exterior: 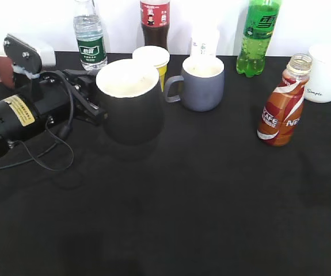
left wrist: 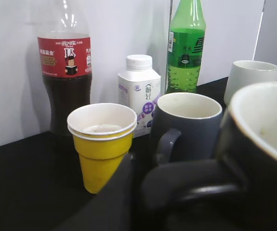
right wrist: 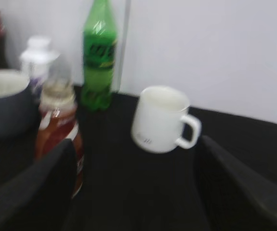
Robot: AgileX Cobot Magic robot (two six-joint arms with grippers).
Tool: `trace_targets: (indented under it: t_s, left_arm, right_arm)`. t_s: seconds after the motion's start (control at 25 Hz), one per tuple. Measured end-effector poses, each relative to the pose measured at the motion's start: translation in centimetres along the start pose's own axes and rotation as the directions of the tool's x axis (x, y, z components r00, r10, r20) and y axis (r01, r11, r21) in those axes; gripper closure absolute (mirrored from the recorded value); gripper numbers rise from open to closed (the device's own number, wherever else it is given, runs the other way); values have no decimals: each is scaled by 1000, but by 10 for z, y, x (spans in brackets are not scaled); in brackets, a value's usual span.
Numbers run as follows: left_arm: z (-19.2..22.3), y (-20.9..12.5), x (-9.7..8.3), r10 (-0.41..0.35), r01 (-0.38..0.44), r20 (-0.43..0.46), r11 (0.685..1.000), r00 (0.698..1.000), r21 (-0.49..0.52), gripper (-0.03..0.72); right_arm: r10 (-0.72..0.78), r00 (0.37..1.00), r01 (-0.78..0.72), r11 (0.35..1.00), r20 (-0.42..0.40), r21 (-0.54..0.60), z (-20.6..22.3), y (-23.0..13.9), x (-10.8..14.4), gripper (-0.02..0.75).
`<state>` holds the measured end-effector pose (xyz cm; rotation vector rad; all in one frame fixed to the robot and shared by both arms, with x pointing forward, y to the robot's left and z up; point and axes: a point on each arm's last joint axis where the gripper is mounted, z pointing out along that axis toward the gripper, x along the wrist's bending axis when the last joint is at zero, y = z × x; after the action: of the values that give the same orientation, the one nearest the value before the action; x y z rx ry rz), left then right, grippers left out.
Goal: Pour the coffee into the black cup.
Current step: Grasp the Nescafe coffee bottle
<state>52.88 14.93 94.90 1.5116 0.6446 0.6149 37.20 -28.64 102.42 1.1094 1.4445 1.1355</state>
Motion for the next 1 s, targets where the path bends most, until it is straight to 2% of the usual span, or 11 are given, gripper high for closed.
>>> trace_targets:
  t_s: [0.12, 0.2, 0.28, 0.56, 0.72, 1.0]
  left_arm:
    - [0, 0, 0, -1, 1, -2, 1000, 1000, 3, 627]
    - [0, 0, 0, -1, 1, -2, 1000, 1000, 3, 627]
    - [0, 0, 0, -1, 1, -2, 1000, 1000, 3, 627]
    - [0, 0, 0, -1, 1, -2, 1000, 1000, 5, 627]
    - [0, -2, 0, 0, 1, -4, 1000, 1000, 17, 627]
    - [0, -2, 0, 0, 1, -4, 1000, 1000, 17, 627]
  right_arm:
    - [-24, 994, 38, 990, -104, 134, 39, -28, 8, 148]
    - [15, 983, 16, 986, -184, 164, 56, -44, 16, 148]
    - [101, 969, -63, 983, -225, 171, 70, -56, 22, 148]
    - [194, 948, -145, 969, -254, 198, 86, -78, 29, 144]
    - [210, 943, -141, 954, -256, 265, 110, -102, 31, 96]
    - [163, 935, -103, 975, -316, 197, 163, -115, 33, 94]
